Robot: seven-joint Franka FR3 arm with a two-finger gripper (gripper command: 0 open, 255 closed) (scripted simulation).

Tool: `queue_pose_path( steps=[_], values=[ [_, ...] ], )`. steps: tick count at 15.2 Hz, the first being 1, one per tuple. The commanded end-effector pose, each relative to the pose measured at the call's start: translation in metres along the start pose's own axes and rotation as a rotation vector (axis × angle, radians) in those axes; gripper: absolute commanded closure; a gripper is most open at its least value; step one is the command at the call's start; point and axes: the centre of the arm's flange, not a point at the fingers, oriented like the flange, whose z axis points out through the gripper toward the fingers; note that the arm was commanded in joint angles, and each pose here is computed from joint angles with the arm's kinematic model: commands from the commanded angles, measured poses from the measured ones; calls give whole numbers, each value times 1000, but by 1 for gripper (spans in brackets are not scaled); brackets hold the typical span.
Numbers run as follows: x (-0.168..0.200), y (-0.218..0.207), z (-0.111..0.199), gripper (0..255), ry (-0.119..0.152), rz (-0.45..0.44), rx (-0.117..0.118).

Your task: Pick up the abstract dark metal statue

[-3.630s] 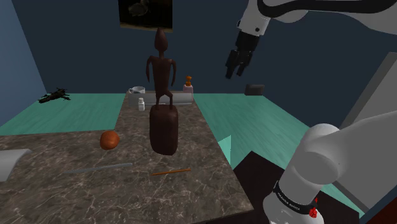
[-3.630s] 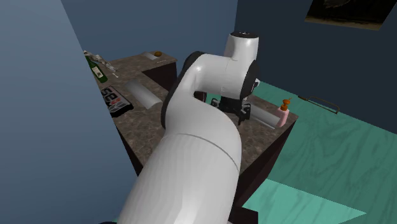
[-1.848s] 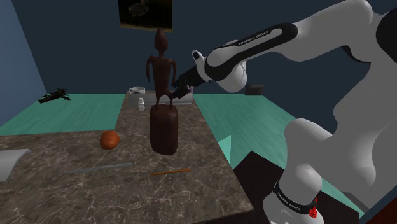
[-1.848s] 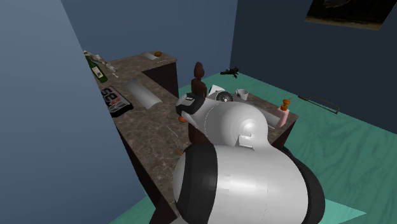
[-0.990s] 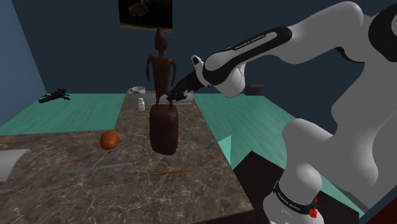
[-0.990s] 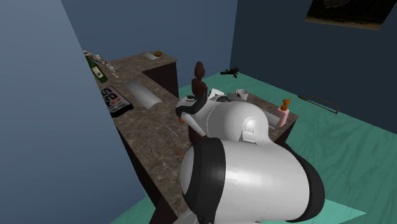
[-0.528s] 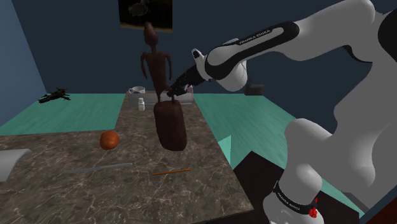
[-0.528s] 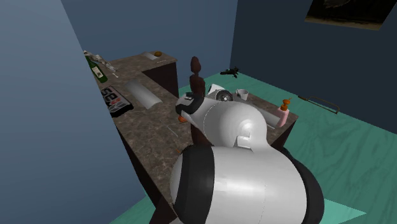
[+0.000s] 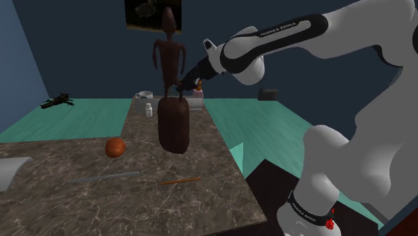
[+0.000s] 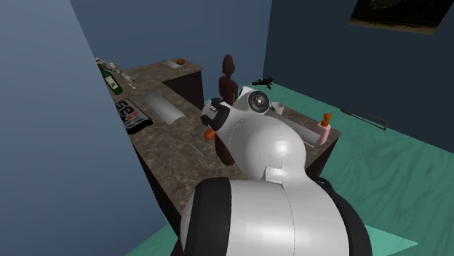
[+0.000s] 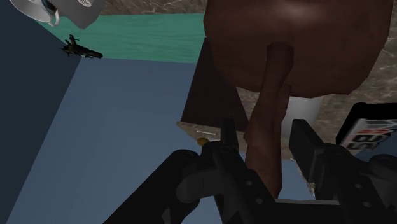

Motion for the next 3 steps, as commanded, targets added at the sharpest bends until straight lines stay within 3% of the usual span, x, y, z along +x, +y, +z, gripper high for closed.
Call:
queue_pose_path(
  steps=[1, 3],
  values=[
    [11, 2, -8, 255, 4, -1, -3],
    [11, 2, -8, 255, 4, -1, -3]
  ],
)
